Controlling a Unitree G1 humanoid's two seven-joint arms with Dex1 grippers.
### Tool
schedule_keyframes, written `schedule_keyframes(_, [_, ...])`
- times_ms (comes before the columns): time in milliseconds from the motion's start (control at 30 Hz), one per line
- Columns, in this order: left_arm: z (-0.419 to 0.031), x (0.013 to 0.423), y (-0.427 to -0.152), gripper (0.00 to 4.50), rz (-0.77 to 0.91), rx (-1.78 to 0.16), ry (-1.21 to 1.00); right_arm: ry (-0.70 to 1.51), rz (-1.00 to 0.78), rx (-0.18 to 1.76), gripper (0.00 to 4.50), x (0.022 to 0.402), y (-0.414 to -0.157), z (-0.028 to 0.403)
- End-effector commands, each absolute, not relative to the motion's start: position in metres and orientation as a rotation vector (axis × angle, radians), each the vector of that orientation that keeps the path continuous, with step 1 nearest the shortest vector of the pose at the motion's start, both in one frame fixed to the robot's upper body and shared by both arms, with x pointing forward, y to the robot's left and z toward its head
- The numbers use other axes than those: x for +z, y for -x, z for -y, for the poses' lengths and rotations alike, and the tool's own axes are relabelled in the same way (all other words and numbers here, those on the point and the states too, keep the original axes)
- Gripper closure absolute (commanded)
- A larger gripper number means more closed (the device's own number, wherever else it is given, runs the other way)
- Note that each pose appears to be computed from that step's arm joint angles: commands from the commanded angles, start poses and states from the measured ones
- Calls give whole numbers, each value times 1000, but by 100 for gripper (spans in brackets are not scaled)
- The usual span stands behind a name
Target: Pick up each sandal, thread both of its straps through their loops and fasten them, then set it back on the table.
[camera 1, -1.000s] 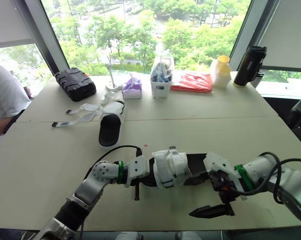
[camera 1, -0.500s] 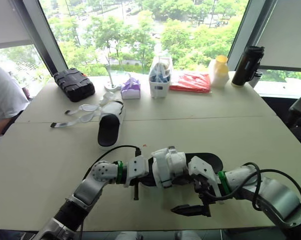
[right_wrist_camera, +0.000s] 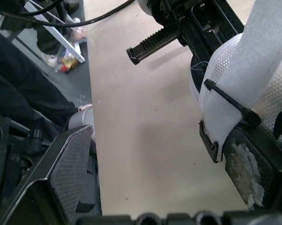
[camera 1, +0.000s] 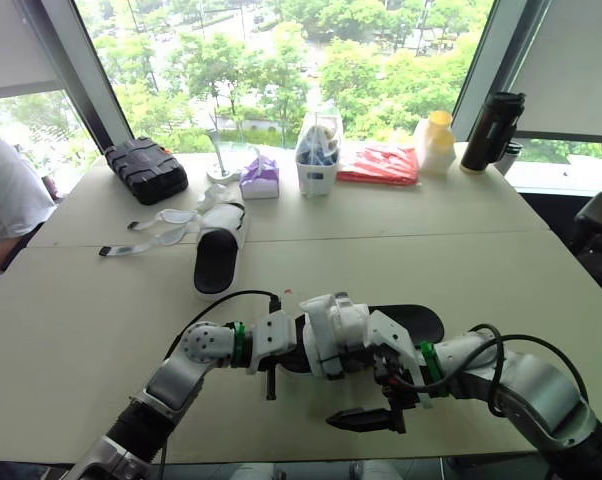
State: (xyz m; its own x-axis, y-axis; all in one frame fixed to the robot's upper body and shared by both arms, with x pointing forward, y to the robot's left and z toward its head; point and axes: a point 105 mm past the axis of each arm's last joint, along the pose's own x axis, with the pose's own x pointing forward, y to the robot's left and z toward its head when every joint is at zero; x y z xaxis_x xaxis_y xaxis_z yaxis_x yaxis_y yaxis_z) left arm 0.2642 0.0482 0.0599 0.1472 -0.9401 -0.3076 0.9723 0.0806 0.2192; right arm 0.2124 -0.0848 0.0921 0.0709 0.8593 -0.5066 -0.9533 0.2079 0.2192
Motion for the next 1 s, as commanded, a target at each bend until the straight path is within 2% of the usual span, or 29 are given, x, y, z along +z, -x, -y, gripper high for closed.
schedule_keyframes(33, [-75, -13, -247, 450, -452, -1390, -431, 184, -577, 1328, 53, 99, -225, 83])
schedule_keyframes(200, [-74, -12, -247, 450, -448, -1387, -423, 187, -625, 1317, 286, 91, -225, 83])
schedule_keyframes(300, [-73, -12, -247, 450, -446, -1387, -421, 194, -645, 1309, 443, 87, -226, 84])
schedule_keyframes(500, [-73, -12, -247, 450, -447, -1387, -420, 196, -667, 1316, 447, 83, -225, 84])
schedule_keyframes(767, [-73, -14, -243, 450, -460, -1392, -419, 246, -879, 1530, 447, 60, -173, 100])
schedule_keyframes(1000, [-77, -17, -238, 450, -482, -1395, -422, 331, -924, 1655, 447, 57, -153, 112])
